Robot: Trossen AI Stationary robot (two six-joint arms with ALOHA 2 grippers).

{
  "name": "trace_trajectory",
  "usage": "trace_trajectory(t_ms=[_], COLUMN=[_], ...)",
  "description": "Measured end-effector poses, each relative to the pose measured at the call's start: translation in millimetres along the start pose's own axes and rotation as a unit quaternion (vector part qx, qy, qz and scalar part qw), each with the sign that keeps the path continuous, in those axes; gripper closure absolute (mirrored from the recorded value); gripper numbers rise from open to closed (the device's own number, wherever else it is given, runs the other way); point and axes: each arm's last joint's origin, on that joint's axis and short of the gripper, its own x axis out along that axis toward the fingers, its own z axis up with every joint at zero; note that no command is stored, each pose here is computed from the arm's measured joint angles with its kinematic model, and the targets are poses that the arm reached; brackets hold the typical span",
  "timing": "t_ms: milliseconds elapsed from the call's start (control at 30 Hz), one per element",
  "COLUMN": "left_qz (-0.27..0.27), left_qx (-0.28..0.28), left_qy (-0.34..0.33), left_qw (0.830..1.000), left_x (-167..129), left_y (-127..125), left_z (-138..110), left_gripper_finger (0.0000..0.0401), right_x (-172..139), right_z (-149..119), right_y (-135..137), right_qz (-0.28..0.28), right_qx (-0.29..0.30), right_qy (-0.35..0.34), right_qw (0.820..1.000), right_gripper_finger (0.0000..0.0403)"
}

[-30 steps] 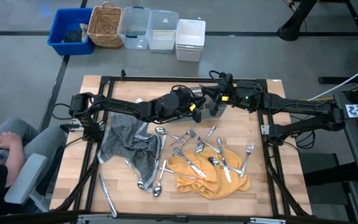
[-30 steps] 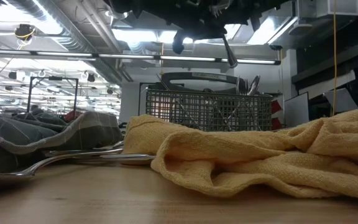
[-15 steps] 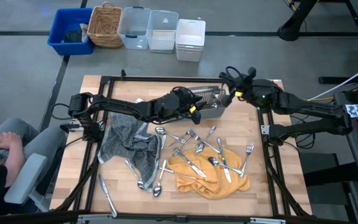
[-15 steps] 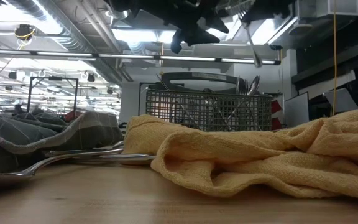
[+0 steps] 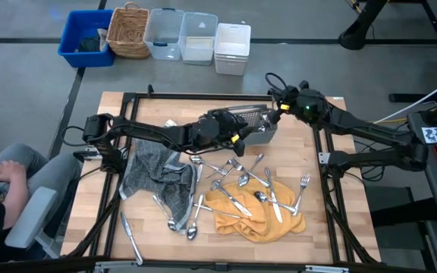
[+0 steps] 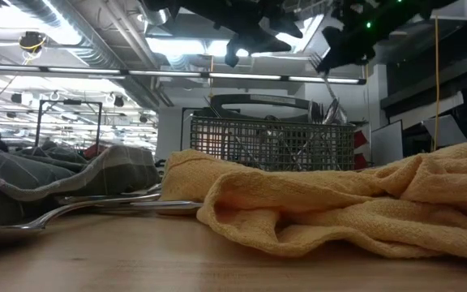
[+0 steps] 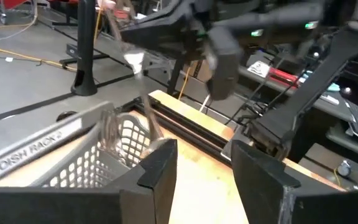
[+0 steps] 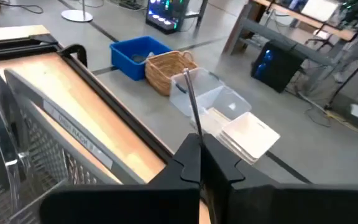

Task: Sort silverware
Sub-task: Put the silver fork into the gray utensil holder

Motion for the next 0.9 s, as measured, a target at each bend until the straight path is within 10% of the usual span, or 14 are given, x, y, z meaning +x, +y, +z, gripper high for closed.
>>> trace_trajectory(t_ms=[533, 900], left_qz=[0.011, -0.002], left_qx=[0.029, -0.056], left_qy=[0.06, 0.282], left_qw=[0.998, 0.958], left_x=[-11, -94], left_y=[-3, 1], left_z=[-7, 12], left_gripper_finger=[0.026, 0.026], right_x=[17, 17], right_z=[-46, -54], right_y=[2, 2], right_qz=[0.046, 0.043], right_qx=[0.029, 0.019], right_qy=[0.023, 0.055], right_qw=[0.998, 0.997], right_gripper_finger=[0.0381, 0.0375])
